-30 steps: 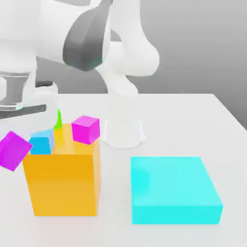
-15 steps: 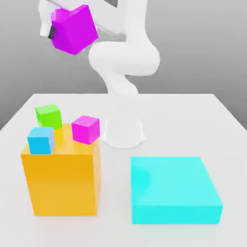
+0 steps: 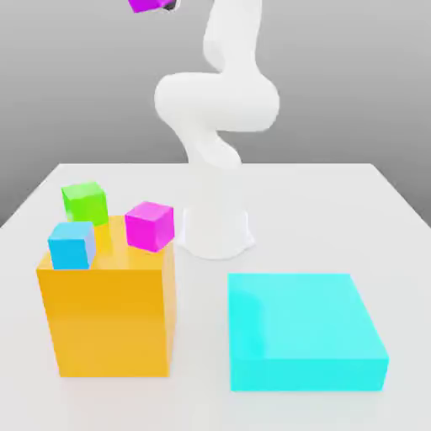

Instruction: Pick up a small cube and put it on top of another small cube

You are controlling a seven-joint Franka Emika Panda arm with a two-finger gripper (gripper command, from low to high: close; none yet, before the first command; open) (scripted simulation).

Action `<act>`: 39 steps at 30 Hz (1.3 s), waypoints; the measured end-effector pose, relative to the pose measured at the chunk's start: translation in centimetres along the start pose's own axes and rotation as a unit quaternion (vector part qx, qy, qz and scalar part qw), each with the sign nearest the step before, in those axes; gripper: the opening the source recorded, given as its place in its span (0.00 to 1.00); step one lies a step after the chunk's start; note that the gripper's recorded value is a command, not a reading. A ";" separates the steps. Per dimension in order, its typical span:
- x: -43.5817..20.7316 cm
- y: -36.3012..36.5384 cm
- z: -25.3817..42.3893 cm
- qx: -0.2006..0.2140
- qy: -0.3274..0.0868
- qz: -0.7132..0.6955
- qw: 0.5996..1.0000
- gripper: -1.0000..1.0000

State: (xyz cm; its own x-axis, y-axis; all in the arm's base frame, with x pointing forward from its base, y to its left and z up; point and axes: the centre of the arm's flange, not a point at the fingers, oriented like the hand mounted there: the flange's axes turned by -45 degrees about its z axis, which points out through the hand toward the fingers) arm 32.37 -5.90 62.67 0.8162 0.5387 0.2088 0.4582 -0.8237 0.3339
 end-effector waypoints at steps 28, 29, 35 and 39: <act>-5.3 -2.8 17.8 0.162 -0.117 0.083 0.976 0.00; -5.5 -3.2 19.1 0.162 -0.119 0.083 0.976 0.00; -6.1 -4.2 21.6 0.161 -0.120 0.082 0.976 1.00; -5.9 -3.9 21.0 0.161 -0.121 0.082 0.976 1.00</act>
State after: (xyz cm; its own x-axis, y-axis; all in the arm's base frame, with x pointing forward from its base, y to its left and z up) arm 33.11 -9.57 40.83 0.9293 0.3694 -0.0003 0.3694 -0.9293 0.0004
